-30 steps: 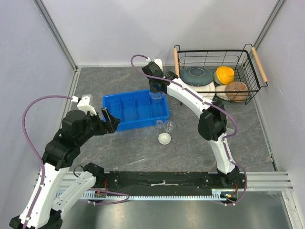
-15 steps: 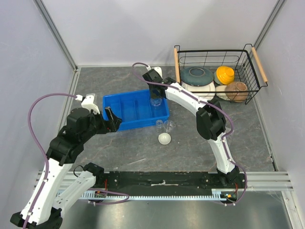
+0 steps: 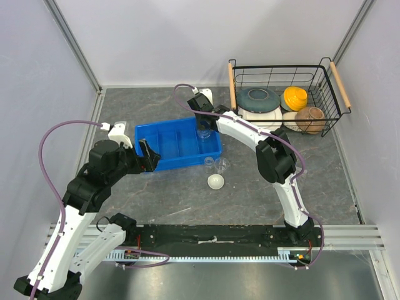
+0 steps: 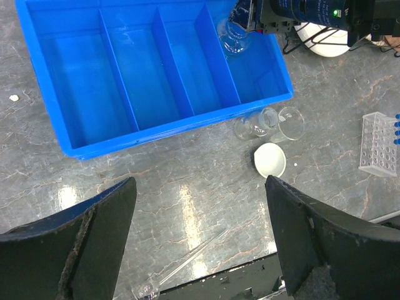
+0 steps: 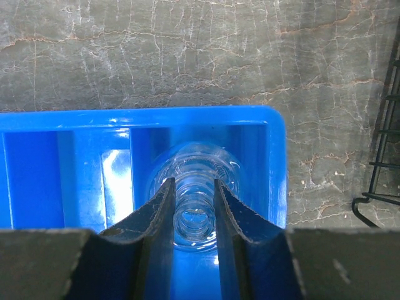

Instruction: Organize the chemistry lab equipment

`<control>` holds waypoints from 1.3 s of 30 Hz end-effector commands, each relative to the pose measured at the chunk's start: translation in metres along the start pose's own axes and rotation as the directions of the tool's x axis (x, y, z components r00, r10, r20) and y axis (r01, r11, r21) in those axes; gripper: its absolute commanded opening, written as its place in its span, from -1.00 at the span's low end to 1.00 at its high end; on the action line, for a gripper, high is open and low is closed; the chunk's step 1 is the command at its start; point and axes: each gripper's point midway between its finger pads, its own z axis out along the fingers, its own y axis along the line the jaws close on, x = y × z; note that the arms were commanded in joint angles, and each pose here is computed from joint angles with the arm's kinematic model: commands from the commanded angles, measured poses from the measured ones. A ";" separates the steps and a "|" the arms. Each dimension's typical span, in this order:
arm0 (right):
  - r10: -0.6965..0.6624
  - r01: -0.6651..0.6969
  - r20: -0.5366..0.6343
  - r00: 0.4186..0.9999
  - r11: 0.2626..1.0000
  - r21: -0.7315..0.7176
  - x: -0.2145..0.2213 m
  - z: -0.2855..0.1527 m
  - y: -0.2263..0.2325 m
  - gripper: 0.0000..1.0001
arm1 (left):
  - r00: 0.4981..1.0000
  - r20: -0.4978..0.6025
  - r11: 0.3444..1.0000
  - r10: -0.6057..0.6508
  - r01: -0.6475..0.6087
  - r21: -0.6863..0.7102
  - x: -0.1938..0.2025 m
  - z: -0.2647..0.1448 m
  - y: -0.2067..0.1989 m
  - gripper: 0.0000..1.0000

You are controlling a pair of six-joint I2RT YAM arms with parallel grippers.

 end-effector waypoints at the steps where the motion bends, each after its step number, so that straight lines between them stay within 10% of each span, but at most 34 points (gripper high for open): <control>1: 0.023 -0.021 0.081 0.996 0.999 -0.033 -0.027 -0.015 0.007 -0.53 | 0.998 0.035 0.999 0.045 -0.046 0.027 -0.008 0.001 -0.004 0.80; 8: 0.012 -0.008 0.122 0.992 0.999 -0.033 -0.039 -0.030 0.011 -0.46 | 0.998 0.036 0.998 0.045 -0.047 0.029 -0.007 0.000 -0.004 0.81; 18: -0.041 0.039 0.292 0.956 0.999 0.012 -0.078 -0.113 0.024 0.35 | 0.999 0.036 0.999 0.040 -0.041 0.018 -0.005 -0.003 -0.001 0.80; 28: -0.112 0.137 0.281 0.953 0.988 -0.070 -0.048 -0.192 0.041 0.40 | 0.997 0.063 0.999 0.048 -0.047 -0.018 -0.016 -0.019 0.003 0.81; 39: -0.210 0.212 0.089 0.974 0.977 -0.012 0.040 -0.169 0.010 0.37 | 0.997 0.073 0.999 0.018 -0.020 0.033 -0.023 -0.028 -0.010 0.82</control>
